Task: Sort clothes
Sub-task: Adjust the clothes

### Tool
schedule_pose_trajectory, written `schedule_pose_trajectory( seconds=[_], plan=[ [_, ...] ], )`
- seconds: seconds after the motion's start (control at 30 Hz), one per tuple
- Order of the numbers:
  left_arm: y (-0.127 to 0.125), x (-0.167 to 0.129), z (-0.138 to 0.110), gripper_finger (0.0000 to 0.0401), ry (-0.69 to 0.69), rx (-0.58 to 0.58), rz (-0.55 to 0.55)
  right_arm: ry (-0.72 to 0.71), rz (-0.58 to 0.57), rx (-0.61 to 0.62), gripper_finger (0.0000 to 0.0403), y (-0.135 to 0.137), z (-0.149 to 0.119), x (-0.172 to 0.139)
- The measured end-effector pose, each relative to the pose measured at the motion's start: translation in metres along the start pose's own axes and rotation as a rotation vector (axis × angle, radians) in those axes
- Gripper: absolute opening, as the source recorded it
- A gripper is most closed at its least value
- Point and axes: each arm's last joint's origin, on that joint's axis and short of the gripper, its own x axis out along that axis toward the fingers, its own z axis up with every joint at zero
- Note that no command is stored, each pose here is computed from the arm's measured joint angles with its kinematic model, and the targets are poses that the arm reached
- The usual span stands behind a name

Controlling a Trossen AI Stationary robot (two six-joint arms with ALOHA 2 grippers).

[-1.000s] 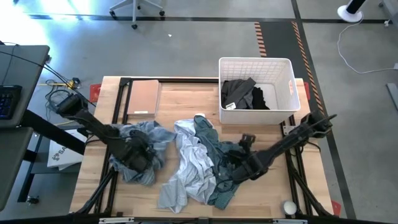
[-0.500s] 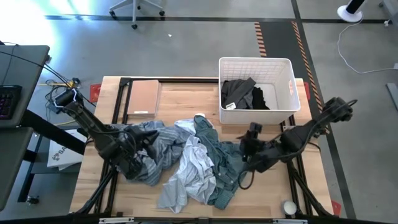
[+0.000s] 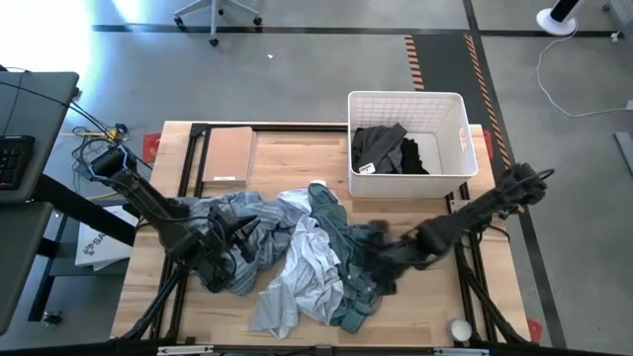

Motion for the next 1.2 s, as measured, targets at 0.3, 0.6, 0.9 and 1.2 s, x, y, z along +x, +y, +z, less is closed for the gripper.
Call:
schedule_pose_trajectory(
  seconds=[0.3,0.6,0.9,1.2],
  plan=[
    [-0.002,0.003,-0.001,0.0069,-0.008,-0.007,0.011,-0.281,0.246,-0.138,0.0227,-0.058,0.056,0.089],
    [-0.002,0.003,-0.002,0.0069,0.008,-0.034,0.009,-0.066,0.111,-0.066,0.0226,-0.089,0.037,0.128],
    [0.0,0.012,0.001,0.0069,0.015,-0.065,0.047,0.246,0.042,0.05,0.0226,-0.084,0.008,0.11],
    [0.001,0.02,0.003,0.0069,0.081,-0.086,0.077,0.624,-0.16,-0.044,0.0226,-0.044,-0.033,0.075]
  ],
)
